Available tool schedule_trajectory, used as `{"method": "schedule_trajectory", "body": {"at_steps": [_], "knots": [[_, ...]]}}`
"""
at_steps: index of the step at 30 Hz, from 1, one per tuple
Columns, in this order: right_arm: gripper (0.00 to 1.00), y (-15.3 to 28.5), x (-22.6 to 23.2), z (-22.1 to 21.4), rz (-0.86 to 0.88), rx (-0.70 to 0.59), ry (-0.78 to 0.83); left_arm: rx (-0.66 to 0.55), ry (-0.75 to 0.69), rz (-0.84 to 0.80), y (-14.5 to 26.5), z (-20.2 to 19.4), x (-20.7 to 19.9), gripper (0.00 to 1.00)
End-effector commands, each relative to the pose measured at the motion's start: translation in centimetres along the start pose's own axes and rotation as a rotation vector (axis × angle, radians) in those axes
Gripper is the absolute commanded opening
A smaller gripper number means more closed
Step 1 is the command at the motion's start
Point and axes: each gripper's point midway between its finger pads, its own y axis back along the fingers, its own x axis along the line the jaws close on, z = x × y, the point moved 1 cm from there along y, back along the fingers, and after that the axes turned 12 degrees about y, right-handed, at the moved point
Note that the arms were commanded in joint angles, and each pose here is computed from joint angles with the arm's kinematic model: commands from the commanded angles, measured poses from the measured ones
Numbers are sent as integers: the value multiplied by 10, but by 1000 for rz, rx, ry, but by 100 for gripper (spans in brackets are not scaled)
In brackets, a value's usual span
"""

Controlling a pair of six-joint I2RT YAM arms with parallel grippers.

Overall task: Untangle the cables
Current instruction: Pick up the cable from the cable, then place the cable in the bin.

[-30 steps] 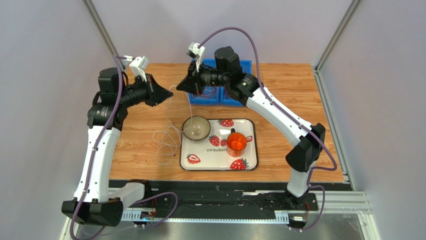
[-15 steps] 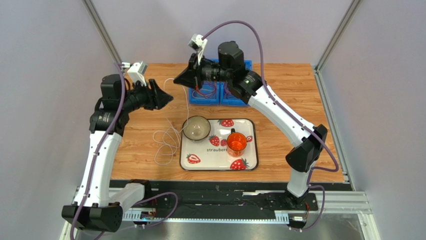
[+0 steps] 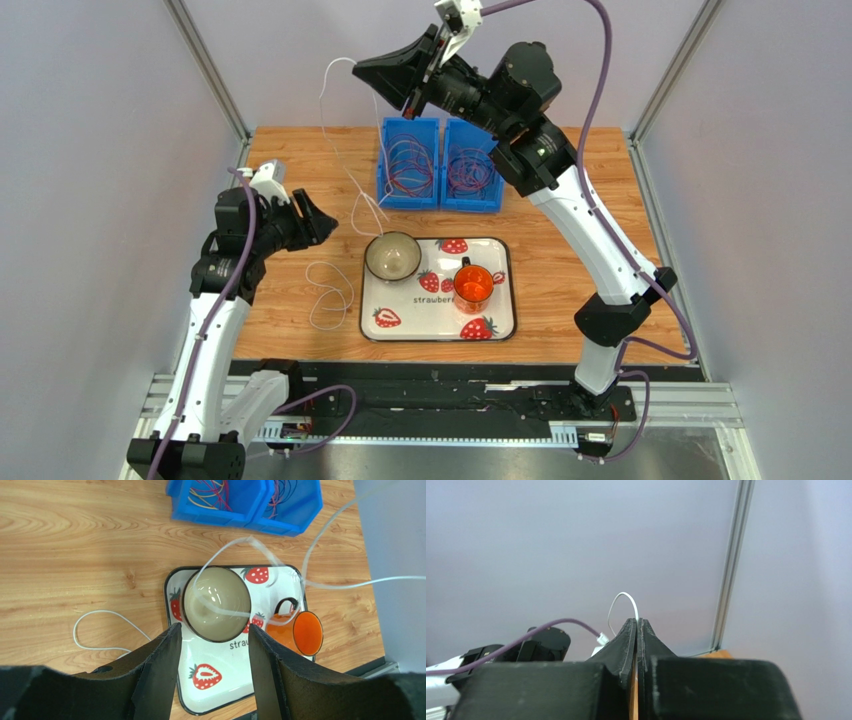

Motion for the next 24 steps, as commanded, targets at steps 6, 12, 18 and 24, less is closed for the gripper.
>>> {"method": "schedule_trajectory", "body": {"at_steps": [6, 12, 18, 24], "knots": [[0, 18, -43, 53, -193, -104, 165, 20, -29, 135, 28, -17, 22, 60], [0, 19, -73, 41, -279, -81, 223, 41, -20, 228, 38, -37, 45, 58], [0, 23, -108, 30, -370, -53, 280, 18, -34, 193, 40, -37, 42, 58], [0, 39, -148, 19, -461, -22, 317, 29, -42, 176, 38, -38, 39, 58]]}}
